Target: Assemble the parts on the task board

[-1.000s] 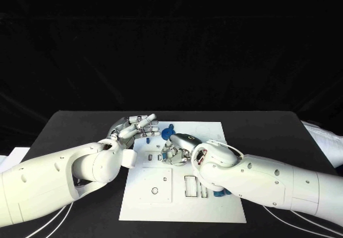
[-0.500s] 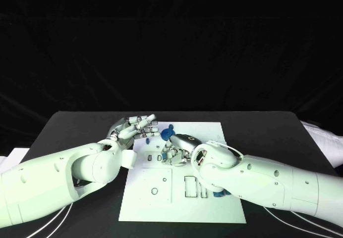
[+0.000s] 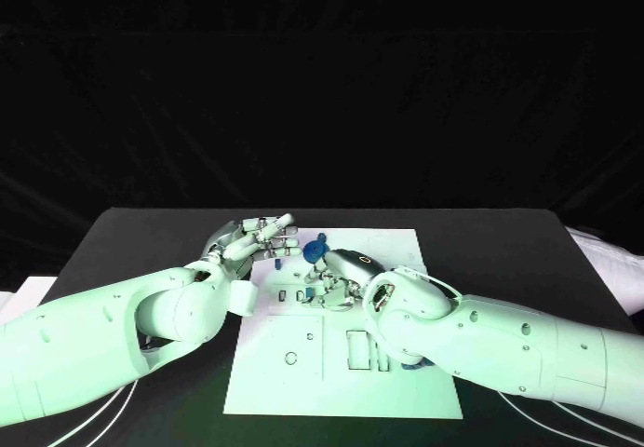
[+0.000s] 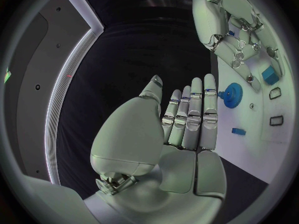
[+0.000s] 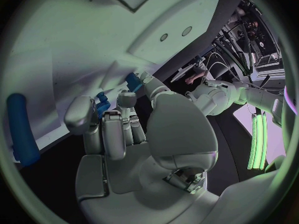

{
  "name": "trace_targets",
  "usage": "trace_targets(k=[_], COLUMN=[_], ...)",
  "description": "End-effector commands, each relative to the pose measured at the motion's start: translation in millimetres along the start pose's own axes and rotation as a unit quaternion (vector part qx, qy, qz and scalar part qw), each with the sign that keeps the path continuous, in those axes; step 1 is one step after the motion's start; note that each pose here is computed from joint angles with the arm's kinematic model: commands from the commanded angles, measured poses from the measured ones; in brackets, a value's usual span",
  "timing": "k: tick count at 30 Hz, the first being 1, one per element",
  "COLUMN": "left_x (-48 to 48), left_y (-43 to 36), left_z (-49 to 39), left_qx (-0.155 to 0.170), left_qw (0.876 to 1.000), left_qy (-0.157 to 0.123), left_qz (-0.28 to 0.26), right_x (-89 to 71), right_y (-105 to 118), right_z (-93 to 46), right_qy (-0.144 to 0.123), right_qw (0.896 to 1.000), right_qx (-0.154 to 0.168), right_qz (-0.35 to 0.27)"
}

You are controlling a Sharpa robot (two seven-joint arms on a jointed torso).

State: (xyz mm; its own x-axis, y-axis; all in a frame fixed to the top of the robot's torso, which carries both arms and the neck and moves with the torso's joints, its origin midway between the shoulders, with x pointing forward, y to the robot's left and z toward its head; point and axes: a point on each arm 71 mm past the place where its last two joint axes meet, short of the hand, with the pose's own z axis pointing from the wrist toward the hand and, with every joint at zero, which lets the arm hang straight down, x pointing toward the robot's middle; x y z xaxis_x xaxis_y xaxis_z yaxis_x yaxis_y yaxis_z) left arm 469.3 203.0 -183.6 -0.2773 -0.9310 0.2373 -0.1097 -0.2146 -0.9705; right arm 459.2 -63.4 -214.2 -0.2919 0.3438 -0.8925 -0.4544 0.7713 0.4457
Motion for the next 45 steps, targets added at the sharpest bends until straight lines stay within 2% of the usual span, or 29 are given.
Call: trace_targets(k=[1, 7, 11, 14, 15, 18, 19, 21, 24, 27, 33, 36, 39, 42, 45], left_x=[2.6, -0.4, -4.1, -6.3, -6.8, -6.9, -7.0, -7.8, -7.4, -8.2, -11.5, -9.5, -3.2, 3.1, 9.9], left_y=[-0.2, 0.5, 2.4, 3.7, 2.2, -4.1, -4.7, -7.1, -10.4, -13.7, -16.3, -15.6, -13.8, -11.4, -9.2], left_z=[0.7, 2.0, 3.4, 3.5, 4.6, 9.2, 10.5, 13.1, 15.8, 18.2, 28.4, 36.6, 47.0, 53.8, 58.8], left_qx=[-0.001, -0.004, -0.017, -0.033, -0.045, -0.077, -0.107, -0.169, -0.230, -0.271, -0.314, -0.330, -0.342, -0.349, -0.350], left_qw=[1.000, 1.000, 0.999, 0.997, 0.995, 0.986, 0.979, 0.954, 0.907, 0.862, 0.801, 0.780, 0.764, 0.753, 0.748], left_qy=[0.013, 0.014, 0.017, 0.026, 0.038, 0.054, 0.059, 0.076, 0.097, 0.103, 0.090, 0.084, 0.086, 0.091, 0.096], left_qz=[-0.006, 0.006, 0.032, 0.062, 0.082, 0.137, 0.165, 0.236, 0.338, 0.416, 0.502, 0.525, 0.541, 0.550, 0.555], right_x=[-7.8, -27.1, -54.7, -80.9, -95.9, -116.7, -123.6, -137.7, -153.6, -162.7, -167.6, -166.4, -164.4, -162.5, -161.5], right_y=[6.4, 9.3, 4.7, -9.2, -19.5, -38.9, -46.8, -63.2, -80.5, -92.1, -101.9, -102.8, -102.7, -101.3, -101.1], right_z=[-6.6, -23.5, -37.3, -46.4, -49.7, -55.1, -57.4, -62.4, -69.5, -75.3, -77.8, -76.6, -74.7, -71.8, -70.1], right_qy=[-0.038, -0.044, -0.049, -0.052, -0.060, -0.072, -0.079, -0.095, -0.115, -0.128, -0.133, -0.126, -0.119, -0.114, -0.113], right_qw=[0.998, 0.990, 0.979, 0.972, 0.968, 0.958, 0.953, 0.946, 0.940, 0.937, 0.936, 0.937, 0.942, 0.946, 0.948], right_qx=[-0.033, -0.098, -0.147, -0.137, -0.119, -0.086, -0.073, -0.047, -0.024, -0.010, 0.003, 0.003, 0.002, -0.001, -0.001], right_qz=[0.050, 0.095, 0.136, 0.182, 0.211, 0.264, 0.282, 0.307, 0.320, 0.325, 0.327, 0.325, 0.314, 0.302, 0.296])
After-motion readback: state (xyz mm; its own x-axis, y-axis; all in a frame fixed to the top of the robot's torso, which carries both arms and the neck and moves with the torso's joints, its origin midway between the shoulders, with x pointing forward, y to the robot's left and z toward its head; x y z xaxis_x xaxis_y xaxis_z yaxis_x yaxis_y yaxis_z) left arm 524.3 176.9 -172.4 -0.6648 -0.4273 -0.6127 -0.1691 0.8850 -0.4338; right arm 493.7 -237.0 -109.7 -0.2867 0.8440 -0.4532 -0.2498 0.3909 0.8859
